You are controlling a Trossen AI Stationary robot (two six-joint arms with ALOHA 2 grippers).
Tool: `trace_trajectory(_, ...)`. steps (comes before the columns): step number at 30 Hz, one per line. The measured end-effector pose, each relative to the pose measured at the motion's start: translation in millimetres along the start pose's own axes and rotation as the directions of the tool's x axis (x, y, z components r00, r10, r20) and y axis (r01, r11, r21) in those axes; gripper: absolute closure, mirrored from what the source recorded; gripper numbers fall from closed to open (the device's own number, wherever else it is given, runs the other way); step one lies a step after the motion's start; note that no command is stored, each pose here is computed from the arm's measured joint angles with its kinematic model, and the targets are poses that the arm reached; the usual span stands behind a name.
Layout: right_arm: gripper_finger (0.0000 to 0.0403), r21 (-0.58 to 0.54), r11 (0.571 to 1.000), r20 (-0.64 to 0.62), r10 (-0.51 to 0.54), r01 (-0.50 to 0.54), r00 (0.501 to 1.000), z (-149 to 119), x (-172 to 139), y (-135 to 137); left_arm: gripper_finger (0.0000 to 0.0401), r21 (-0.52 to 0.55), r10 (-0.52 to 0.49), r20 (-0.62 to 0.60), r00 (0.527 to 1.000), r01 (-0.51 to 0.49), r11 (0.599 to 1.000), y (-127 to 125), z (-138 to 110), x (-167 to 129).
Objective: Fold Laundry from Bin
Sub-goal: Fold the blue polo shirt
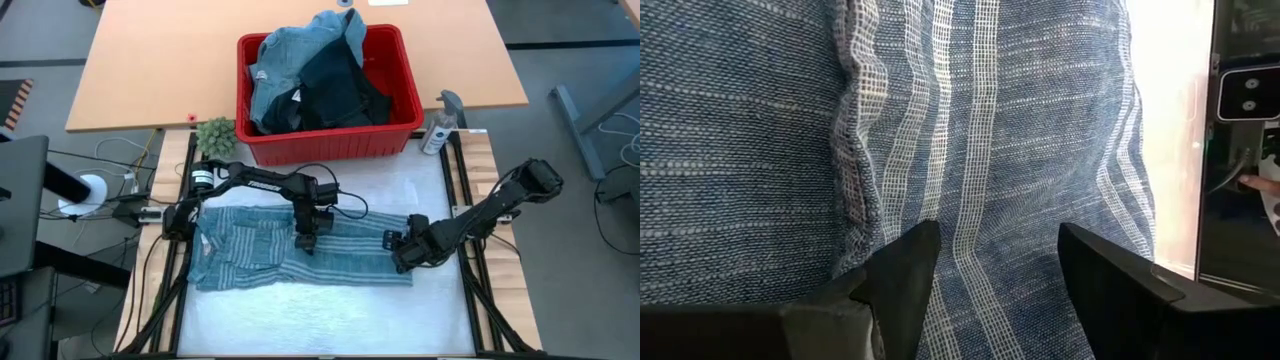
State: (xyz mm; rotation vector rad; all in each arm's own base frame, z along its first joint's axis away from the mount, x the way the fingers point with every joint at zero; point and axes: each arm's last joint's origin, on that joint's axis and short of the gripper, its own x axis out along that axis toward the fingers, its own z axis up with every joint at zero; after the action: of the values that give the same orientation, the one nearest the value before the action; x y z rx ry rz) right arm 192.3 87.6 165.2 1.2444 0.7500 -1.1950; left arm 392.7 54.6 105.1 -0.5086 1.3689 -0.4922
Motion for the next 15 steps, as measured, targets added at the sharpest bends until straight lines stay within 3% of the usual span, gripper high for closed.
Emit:
trace_trajectory(10,0.0137,-0.132,0.990,0.027,0.057,-0.053,0.998,-14.1,-13.0,-6.3,0.0187,-0.016,-0.021,0.005,1.000,0.021,1.000,0.2,0.1,0.5)
trace_trajectory(15,0.0137,-0.170,0.985,0.015,-0.018,0.020,1.000,-10.7,-6.7,-5.5,0.0186,-0.024,-0.020,0.012,1.000,0.020,0.999,0.4,0.8,0.7)
